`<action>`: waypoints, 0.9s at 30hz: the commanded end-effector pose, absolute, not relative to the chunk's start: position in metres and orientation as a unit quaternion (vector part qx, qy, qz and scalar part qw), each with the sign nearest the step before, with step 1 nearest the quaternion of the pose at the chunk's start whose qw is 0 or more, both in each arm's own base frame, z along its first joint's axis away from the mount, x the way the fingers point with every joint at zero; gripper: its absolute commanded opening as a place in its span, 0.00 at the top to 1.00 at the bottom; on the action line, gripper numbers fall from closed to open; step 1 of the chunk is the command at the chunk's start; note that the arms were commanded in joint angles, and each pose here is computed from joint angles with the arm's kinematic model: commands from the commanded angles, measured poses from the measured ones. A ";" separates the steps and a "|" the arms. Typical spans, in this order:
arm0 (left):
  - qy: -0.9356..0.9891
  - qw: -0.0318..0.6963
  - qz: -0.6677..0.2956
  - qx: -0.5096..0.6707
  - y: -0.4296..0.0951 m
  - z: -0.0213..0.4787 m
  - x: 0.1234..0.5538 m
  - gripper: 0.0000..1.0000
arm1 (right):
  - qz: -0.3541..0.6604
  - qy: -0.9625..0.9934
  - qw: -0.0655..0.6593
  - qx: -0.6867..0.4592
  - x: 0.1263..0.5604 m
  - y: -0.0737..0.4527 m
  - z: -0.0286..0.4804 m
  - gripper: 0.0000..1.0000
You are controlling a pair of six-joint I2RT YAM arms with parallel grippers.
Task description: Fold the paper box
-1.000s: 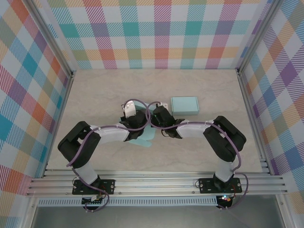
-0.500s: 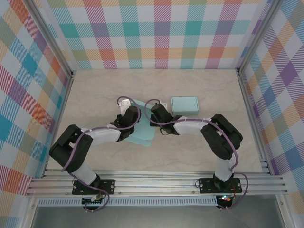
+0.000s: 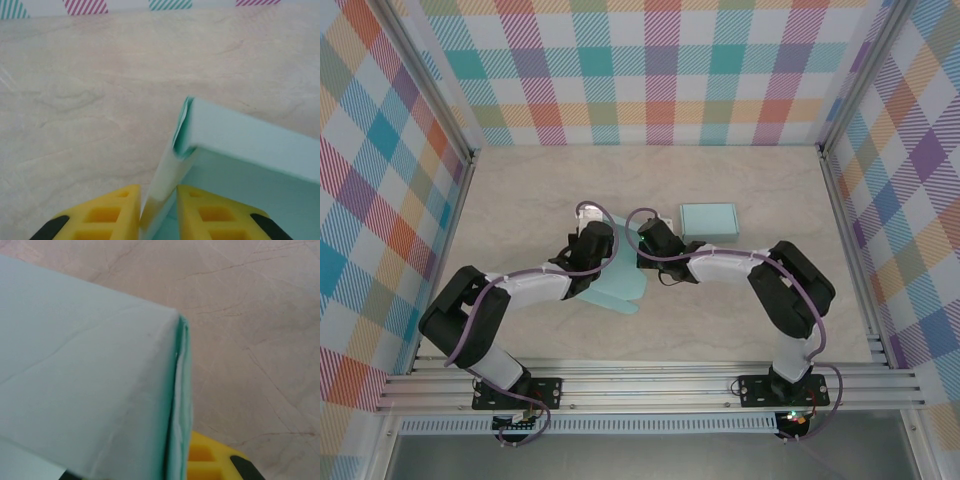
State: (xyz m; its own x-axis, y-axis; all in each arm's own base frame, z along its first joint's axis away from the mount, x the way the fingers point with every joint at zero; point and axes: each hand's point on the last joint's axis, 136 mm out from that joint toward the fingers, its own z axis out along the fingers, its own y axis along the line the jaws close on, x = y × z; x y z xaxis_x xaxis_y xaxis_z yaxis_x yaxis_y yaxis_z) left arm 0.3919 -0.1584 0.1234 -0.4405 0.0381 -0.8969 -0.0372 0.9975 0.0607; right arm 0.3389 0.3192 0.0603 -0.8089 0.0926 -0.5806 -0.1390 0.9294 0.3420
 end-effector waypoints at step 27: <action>0.848 0.526 0.066 -0.014 -0.124 0.114 0.386 0.87 | 0.216 0.933 0.285 -0.048 0.310 0.321 0.082 1.00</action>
State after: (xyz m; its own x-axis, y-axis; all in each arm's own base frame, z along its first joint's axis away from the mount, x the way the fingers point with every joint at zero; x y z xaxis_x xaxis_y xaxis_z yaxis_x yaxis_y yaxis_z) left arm 0.3832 -0.1531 0.1121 -0.4499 0.0984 -0.8877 0.0643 0.9949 0.0777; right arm 0.3210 0.3161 0.0685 -0.8303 0.0445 -0.5556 -0.1773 0.9239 0.3389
